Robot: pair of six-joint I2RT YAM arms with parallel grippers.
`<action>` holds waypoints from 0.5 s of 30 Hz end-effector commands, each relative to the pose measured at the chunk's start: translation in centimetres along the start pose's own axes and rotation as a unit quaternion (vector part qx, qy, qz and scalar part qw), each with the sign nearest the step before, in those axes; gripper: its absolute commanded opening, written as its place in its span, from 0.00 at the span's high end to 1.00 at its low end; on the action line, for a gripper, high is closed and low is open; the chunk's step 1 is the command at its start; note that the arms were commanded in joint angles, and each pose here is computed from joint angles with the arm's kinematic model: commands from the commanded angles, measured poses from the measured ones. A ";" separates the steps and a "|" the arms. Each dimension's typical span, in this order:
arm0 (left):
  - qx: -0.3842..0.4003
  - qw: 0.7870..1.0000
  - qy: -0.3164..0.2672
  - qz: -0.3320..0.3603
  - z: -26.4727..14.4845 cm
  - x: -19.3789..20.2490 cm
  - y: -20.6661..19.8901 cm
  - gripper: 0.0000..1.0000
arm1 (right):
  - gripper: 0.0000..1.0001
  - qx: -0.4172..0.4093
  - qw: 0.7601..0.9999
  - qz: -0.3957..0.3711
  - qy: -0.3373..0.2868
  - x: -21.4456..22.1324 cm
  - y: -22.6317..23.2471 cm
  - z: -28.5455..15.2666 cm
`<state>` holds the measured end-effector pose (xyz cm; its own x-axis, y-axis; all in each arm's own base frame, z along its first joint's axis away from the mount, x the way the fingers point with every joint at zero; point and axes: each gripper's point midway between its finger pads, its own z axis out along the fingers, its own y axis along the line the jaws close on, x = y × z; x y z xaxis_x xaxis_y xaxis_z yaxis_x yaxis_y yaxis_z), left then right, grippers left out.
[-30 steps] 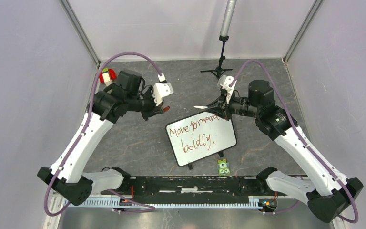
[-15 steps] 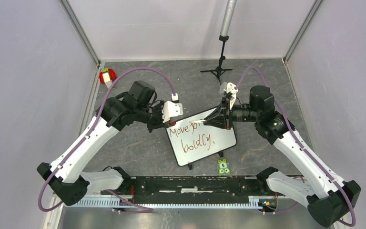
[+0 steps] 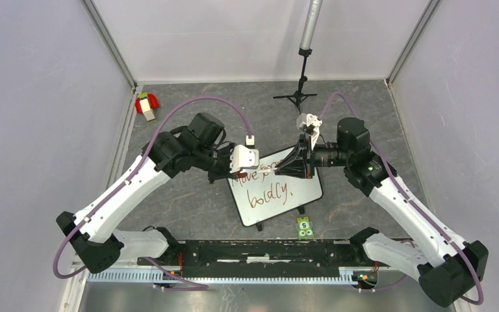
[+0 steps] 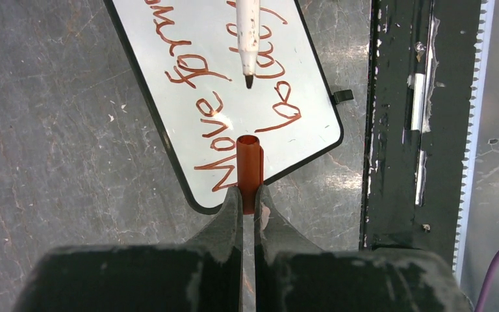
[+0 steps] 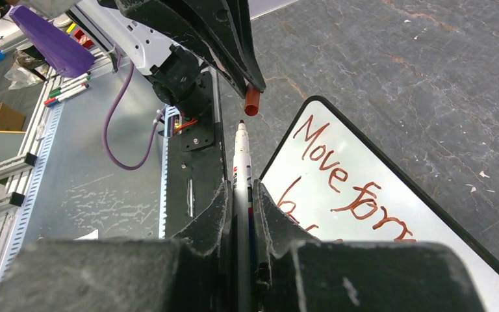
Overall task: Write a sentence on the whiteboard
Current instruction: Close the whiteboard marker at the center of the board.
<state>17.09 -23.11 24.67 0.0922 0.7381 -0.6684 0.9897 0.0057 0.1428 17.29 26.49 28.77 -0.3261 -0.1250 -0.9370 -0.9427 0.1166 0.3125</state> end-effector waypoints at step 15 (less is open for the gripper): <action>0.014 0.998 -0.034 0.046 -1.0 -2.9 -0.2 0.98 | 0.97 -0.017 1.000 -0.015 -0.003 -0.6 0.4 1.1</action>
<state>17.01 -23.77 25.99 0.1280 0.7233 -0.6785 0.9867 -0.0236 0.1610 16.97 27.31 28.22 -0.3402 -0.1418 -0.9296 -0.9394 0.0946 0.3294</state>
